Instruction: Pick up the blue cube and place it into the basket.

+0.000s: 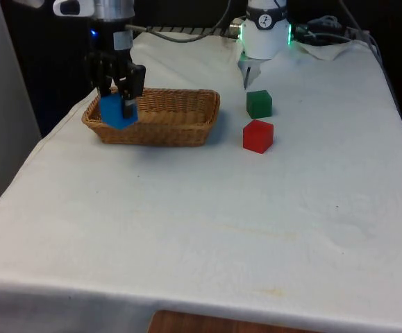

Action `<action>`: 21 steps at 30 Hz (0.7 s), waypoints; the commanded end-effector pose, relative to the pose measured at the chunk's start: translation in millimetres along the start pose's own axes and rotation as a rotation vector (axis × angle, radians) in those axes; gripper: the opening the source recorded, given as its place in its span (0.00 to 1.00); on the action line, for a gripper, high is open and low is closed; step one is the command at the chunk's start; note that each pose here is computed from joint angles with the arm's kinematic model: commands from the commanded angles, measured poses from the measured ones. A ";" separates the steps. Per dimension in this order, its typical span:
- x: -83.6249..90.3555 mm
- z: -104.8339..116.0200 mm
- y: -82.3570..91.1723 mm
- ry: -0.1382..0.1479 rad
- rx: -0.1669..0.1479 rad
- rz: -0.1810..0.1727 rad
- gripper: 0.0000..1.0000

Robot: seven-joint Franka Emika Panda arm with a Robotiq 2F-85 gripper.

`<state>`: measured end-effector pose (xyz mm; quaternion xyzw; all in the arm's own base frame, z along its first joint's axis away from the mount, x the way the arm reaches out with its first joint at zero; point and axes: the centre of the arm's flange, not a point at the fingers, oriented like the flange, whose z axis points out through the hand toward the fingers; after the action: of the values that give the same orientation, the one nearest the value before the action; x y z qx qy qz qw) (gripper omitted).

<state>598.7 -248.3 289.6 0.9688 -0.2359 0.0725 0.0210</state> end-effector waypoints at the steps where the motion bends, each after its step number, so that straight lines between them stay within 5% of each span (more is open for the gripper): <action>1: -2.9 -3.0 1.5 0.007 -0.001 -0.004 0.03; 21: -30.5 -36.5 23.4 0.008 0.036 -0.032 0.03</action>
<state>559.0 -253.0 318.6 0.9722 -0.2203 0.0790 0.0037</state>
